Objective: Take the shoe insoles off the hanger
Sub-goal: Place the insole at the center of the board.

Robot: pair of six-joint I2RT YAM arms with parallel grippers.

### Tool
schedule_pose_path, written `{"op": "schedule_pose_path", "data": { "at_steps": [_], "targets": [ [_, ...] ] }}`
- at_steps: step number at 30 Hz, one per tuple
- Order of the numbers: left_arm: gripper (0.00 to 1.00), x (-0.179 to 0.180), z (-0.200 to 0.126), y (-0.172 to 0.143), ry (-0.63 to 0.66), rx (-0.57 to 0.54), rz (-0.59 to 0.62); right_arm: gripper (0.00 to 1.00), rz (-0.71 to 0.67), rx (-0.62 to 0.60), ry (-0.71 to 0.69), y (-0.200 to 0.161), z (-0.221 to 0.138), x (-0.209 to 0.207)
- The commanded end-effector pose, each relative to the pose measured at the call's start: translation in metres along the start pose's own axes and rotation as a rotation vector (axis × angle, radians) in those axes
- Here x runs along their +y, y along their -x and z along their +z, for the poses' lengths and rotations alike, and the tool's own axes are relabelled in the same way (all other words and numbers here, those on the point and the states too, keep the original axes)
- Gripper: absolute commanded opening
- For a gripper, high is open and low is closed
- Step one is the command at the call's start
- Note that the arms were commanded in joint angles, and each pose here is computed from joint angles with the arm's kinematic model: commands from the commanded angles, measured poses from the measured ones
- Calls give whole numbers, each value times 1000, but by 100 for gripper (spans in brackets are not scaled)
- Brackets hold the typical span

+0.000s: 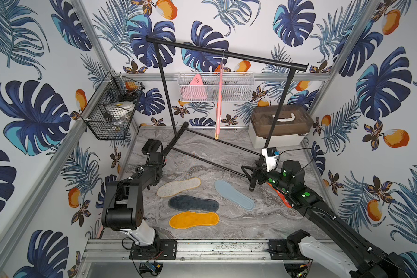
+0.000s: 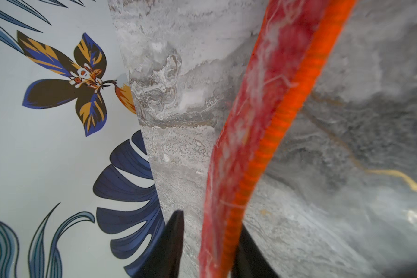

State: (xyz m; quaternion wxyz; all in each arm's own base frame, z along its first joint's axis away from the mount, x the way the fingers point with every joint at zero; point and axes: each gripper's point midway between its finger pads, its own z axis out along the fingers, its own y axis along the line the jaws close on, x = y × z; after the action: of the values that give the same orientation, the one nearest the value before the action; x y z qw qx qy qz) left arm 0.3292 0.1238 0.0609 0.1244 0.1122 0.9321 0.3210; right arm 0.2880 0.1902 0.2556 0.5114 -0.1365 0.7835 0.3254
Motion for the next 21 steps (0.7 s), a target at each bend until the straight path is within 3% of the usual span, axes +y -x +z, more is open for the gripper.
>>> {"op": "schedule_pose_path", "data": {
  "at_steps": [1,6,8,13,17,21],
  "targets": [
    [35,-10,-11,0,-96,-20,-35,100,5,2,-16,1,0,-2],
    [41,-18,-36,0,-231,-20,-26,100,21,19,-54,-7,2,-11],
    [50,-19,-46,0,-267,-34,-28,100,32,25,-64,-10,4,-14],
    [51,-18,-66,-2,-310,-74,-43,100,61,28,-80,-13,5,-18],
    [48,-19,-61,-2,-286,-98,-39,100,69,17,-85,-9,1,-17],
    [47,-25,-40,-7,-248,-45,-13,100,68,10,-90,-5,-4,-15]
  ]
}}
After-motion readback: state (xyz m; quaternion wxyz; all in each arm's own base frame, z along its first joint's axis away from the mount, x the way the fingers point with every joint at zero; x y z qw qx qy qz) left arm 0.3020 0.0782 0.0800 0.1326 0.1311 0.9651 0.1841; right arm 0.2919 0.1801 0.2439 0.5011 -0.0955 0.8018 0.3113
